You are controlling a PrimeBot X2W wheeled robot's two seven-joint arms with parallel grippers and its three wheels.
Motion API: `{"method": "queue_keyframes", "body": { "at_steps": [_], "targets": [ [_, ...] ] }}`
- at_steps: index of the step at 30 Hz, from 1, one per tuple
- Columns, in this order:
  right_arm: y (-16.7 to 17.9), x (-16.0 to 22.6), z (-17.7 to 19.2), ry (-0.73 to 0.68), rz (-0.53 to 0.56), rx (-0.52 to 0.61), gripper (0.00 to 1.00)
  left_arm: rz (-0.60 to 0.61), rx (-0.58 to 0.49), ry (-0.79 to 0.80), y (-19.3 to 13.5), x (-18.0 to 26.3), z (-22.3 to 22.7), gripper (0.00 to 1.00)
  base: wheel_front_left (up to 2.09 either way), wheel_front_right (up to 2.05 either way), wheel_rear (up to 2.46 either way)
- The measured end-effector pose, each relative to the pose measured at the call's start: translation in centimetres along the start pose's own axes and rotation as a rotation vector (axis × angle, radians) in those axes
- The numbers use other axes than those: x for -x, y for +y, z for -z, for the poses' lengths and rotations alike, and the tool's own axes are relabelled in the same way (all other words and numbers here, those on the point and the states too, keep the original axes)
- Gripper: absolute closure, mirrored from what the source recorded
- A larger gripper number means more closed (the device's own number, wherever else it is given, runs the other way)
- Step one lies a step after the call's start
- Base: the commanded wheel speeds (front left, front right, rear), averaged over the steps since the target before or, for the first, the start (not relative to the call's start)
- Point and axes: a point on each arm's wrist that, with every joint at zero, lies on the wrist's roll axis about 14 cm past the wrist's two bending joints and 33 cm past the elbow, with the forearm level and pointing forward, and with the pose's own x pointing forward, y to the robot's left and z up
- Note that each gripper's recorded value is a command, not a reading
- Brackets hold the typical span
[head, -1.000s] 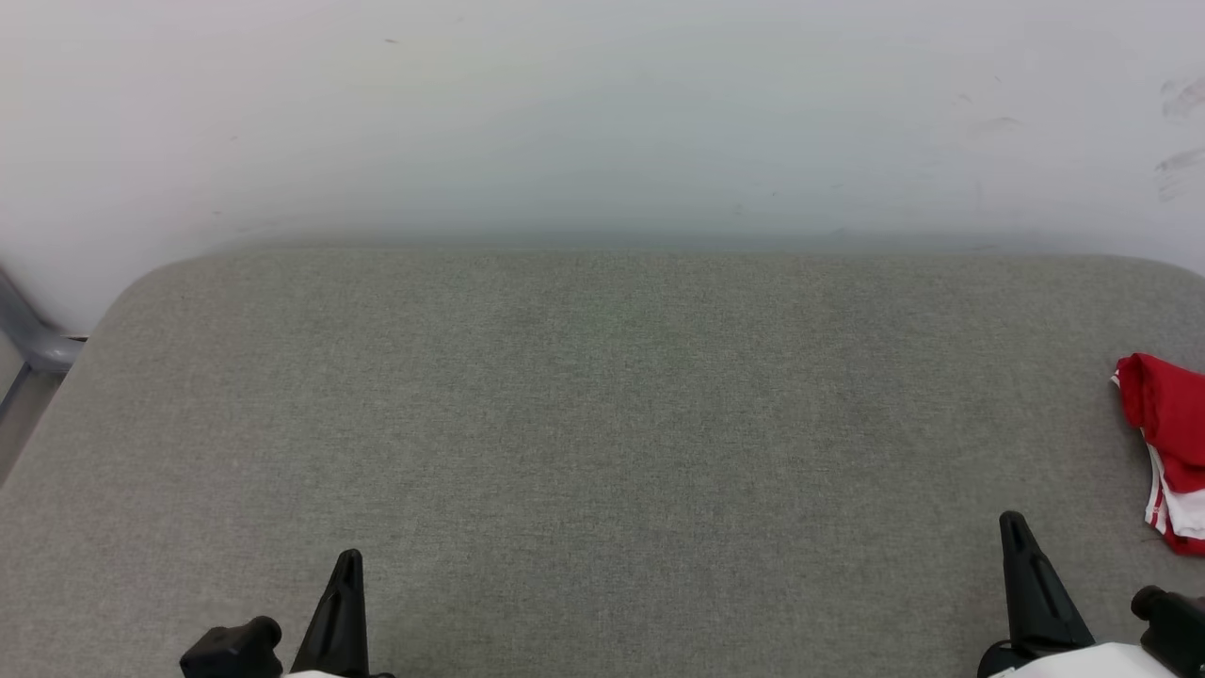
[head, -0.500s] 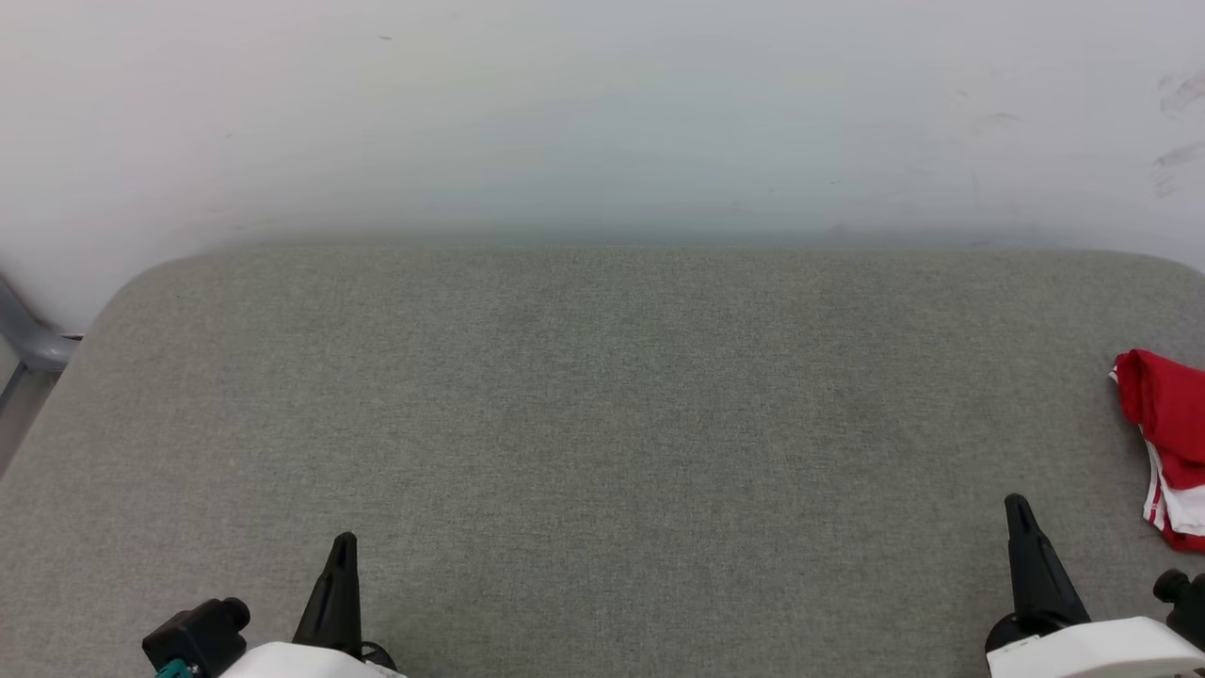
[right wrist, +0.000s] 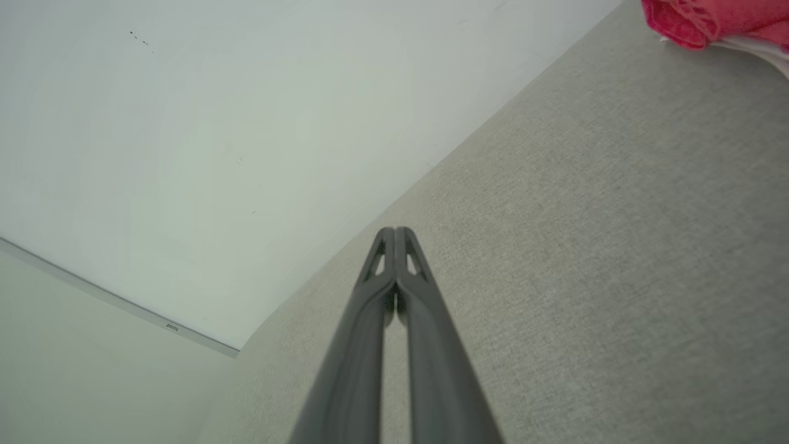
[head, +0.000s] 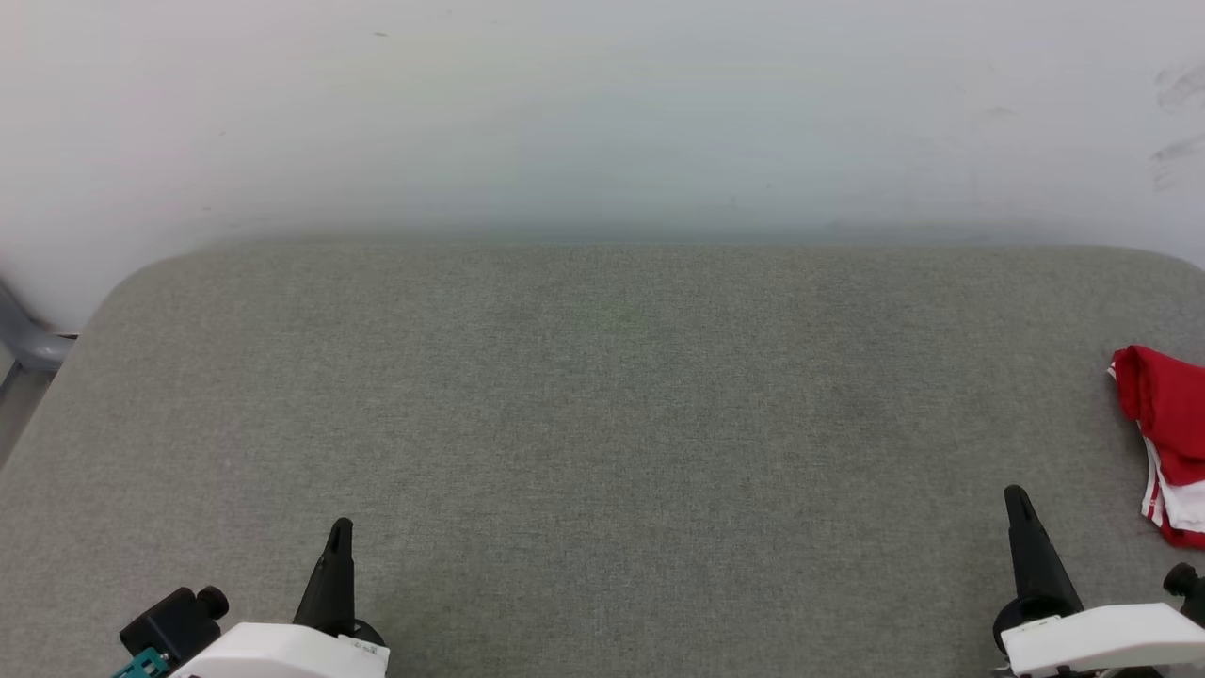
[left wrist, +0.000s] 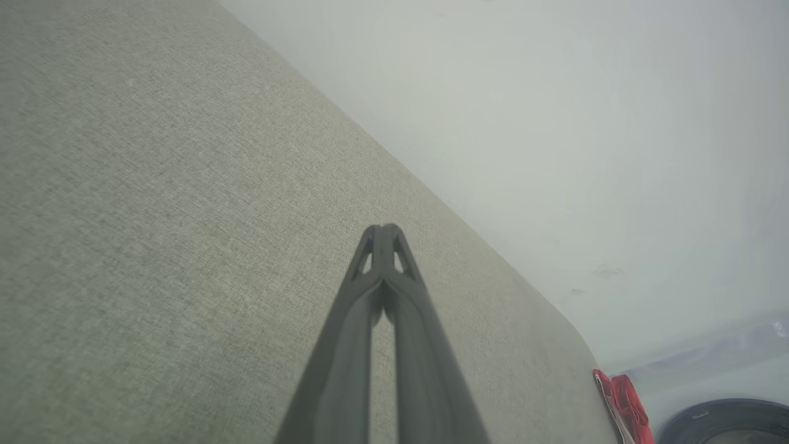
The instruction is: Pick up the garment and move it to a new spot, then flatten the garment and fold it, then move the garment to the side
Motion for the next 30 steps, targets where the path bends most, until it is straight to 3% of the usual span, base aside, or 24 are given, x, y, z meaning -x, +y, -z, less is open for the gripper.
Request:
{"method": "queue_keyframes", "body": {
  "at_steps": [30],
  "targets": [
    [0.1,-1.2,-0.1,0.019,0.008,-0.339,1.0,0.007,0.365,0.029,-0.3,-1.7,-0.2,1.0,0.0,0.0,0.0]
  ]
}}
